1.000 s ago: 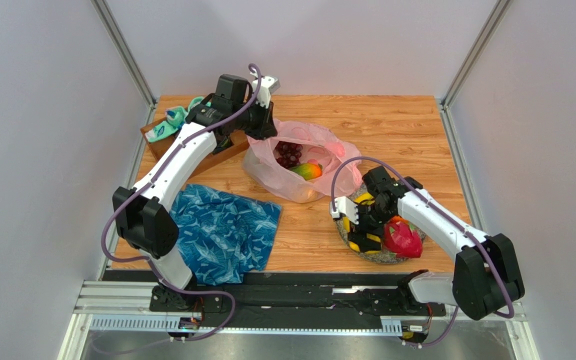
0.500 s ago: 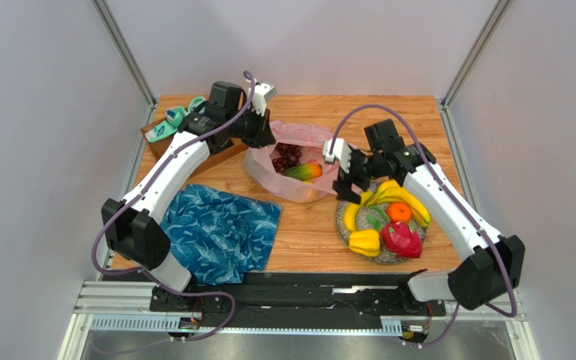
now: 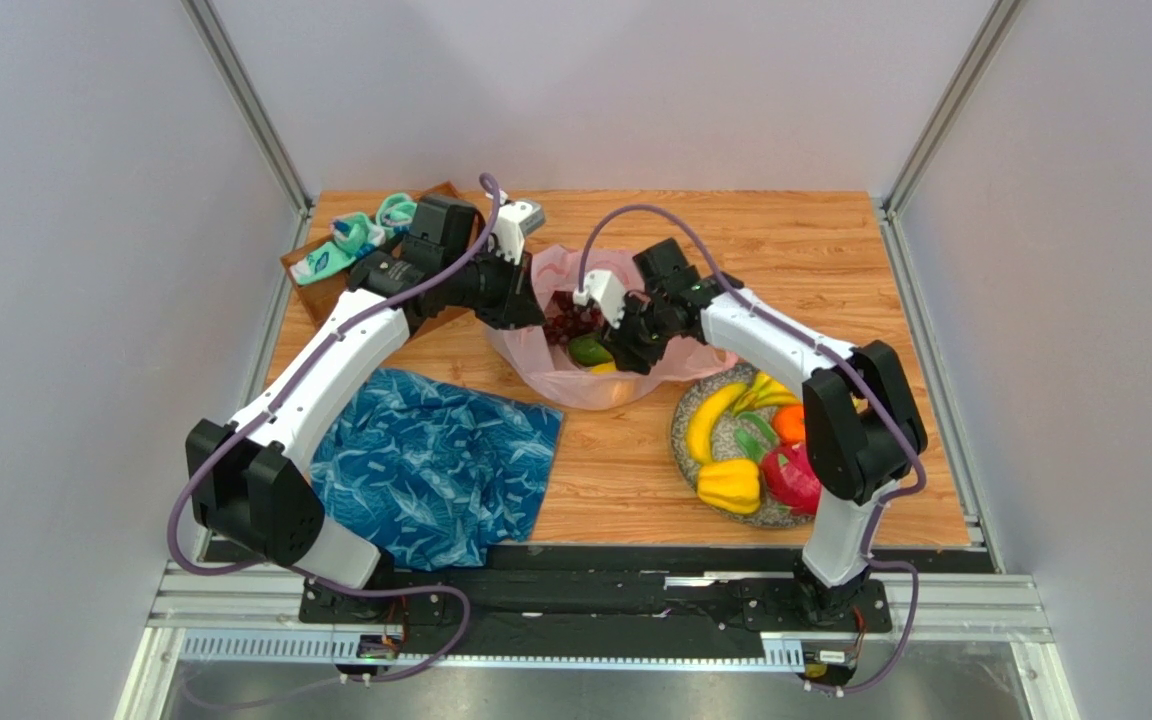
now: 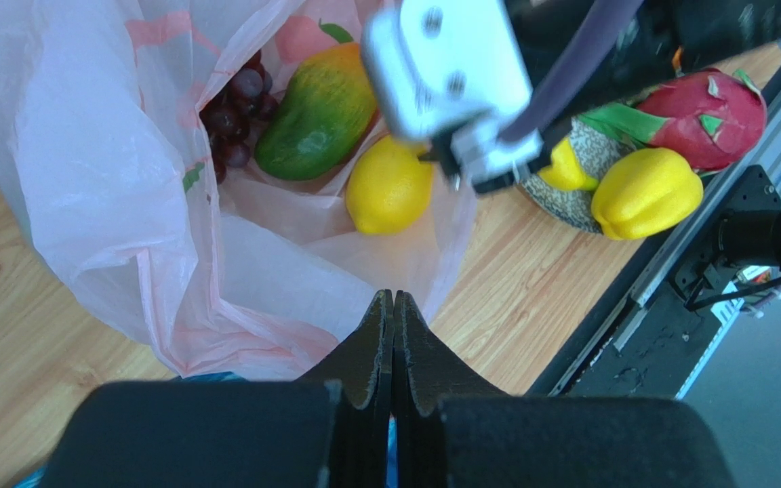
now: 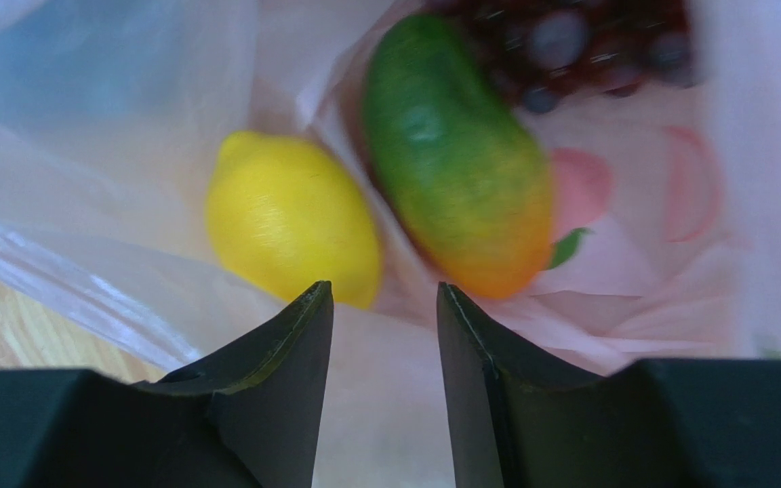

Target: Take the fake fruits out of the plastic bag

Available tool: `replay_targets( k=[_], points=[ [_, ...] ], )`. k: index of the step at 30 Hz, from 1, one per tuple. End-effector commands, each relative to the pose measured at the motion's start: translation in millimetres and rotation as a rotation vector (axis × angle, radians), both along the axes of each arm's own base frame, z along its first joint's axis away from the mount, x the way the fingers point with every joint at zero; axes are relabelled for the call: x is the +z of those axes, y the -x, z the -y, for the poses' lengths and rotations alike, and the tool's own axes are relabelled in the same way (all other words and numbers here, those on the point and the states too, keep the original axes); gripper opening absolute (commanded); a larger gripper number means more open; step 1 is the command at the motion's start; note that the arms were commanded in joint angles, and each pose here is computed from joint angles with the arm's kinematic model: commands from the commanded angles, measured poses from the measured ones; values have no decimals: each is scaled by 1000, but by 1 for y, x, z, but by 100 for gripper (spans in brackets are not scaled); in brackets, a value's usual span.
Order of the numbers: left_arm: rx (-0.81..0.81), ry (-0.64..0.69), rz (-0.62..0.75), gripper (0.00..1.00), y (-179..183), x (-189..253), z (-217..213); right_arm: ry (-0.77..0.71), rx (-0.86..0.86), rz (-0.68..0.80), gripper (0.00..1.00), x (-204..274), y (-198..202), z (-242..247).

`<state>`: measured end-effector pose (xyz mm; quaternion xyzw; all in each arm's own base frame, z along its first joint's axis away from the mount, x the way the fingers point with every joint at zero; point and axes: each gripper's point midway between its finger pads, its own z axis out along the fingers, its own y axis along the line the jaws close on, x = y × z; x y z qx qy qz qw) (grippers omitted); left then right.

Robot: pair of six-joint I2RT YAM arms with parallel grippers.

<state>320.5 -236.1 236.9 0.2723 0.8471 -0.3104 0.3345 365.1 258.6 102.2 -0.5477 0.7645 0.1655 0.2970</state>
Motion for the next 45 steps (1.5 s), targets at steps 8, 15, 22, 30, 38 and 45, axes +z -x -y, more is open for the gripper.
replay_targets(
  k=[8,15,22,30,38,45],
  points=[
    [-5,35,46,0,-1,17,1,12,23,196,62,43,16,1],
    [-14,31,44,0,0,16,1,75,27,208,66,24,-41,-21],
    [-14,28,56,0,1,17,0,173,94,120,77,-14,-55,-28],
    [-10,29,61,0,-3,16,1,274,178,-3,83,-51,-27,-11],
    [-10,38,46,0,-11,14,6,58,59,149,54,51,-47,-15],
    [-2,52,48,0,-24,16,13,-169,137,199,53,151,25,2]
  ],
)
